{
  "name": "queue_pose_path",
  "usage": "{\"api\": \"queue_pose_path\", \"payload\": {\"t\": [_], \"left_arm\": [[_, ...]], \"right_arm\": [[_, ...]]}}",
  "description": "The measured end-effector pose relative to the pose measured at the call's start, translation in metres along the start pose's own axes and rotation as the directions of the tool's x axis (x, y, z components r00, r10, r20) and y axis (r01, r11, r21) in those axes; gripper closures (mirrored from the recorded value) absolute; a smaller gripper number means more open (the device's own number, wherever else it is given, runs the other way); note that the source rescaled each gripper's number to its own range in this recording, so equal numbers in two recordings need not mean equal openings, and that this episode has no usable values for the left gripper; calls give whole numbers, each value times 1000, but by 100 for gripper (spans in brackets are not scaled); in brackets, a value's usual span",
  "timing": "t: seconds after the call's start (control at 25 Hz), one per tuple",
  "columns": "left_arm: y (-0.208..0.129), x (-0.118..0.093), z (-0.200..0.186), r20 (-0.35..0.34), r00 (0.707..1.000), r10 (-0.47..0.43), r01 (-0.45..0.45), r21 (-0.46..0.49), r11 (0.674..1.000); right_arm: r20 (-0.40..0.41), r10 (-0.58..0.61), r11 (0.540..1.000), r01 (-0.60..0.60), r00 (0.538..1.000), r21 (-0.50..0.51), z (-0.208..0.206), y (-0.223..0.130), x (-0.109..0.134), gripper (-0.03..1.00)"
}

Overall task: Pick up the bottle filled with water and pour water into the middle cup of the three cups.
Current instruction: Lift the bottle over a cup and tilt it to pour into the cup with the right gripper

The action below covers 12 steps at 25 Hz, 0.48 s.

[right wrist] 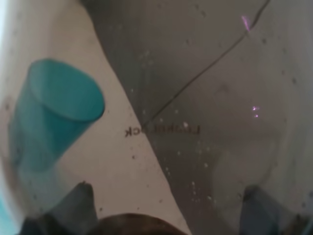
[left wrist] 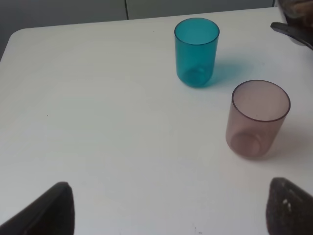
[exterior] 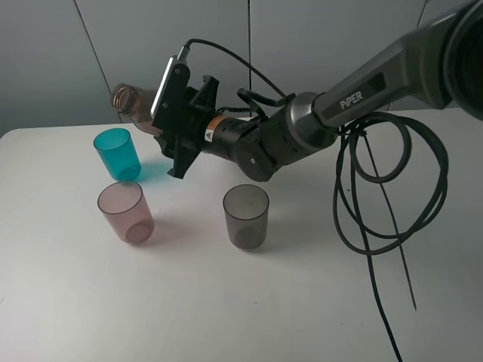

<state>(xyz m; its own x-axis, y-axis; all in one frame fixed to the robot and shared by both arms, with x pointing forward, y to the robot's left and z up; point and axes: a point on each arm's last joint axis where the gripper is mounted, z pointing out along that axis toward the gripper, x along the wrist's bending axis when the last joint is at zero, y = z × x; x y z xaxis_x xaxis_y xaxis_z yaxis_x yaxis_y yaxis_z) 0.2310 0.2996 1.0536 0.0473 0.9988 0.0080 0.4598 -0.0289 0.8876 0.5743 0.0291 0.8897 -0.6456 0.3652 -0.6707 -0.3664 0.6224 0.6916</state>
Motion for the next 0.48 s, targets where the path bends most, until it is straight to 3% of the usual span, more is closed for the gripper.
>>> {"api": "queue_pose_path", "payload": {"t": [0.48], "left_arm": [[0, 0, 0, 0, 1000, 2, -2, 0, 1000]], "right_arm": [[-12, -272, 962, 272, 962, -8, 3, -1, 9, 96]]}}
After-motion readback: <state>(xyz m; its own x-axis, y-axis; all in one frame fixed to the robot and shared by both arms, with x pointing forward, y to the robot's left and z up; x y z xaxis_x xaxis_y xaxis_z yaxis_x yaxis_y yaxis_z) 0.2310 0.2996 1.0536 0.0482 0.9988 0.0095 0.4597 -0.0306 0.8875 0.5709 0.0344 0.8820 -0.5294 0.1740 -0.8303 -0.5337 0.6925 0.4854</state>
